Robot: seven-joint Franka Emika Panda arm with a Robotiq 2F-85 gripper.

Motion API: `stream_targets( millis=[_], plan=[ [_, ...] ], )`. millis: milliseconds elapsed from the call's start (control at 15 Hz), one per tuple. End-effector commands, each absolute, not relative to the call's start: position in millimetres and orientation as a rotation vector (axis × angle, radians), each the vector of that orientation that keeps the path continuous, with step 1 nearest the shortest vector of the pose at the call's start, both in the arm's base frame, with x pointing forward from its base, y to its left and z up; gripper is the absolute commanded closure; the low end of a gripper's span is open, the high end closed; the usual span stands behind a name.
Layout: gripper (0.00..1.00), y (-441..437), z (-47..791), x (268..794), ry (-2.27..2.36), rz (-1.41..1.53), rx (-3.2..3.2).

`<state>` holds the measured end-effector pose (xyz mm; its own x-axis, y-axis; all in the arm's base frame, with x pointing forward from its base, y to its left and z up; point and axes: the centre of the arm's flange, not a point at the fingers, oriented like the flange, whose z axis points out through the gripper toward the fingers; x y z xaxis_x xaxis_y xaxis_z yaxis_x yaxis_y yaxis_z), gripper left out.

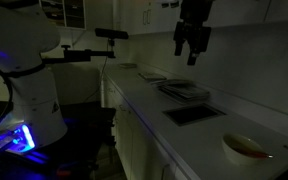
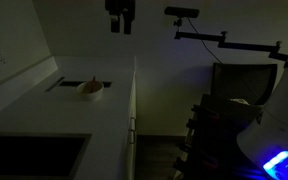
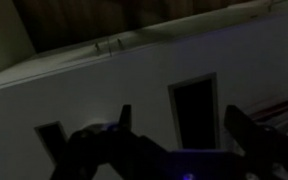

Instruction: Move the bowl to the left

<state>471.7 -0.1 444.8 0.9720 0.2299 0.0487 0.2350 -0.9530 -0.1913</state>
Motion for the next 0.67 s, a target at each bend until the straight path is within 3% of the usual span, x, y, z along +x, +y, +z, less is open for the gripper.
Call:
stream_targets(
  millis=[0,600],
  plan=[
    [0.00,10,414,517,-0.313,-0.038,-2.993],
    [0.00,45,277,622,-0.561,-0.061,-3.111]
  ],
)
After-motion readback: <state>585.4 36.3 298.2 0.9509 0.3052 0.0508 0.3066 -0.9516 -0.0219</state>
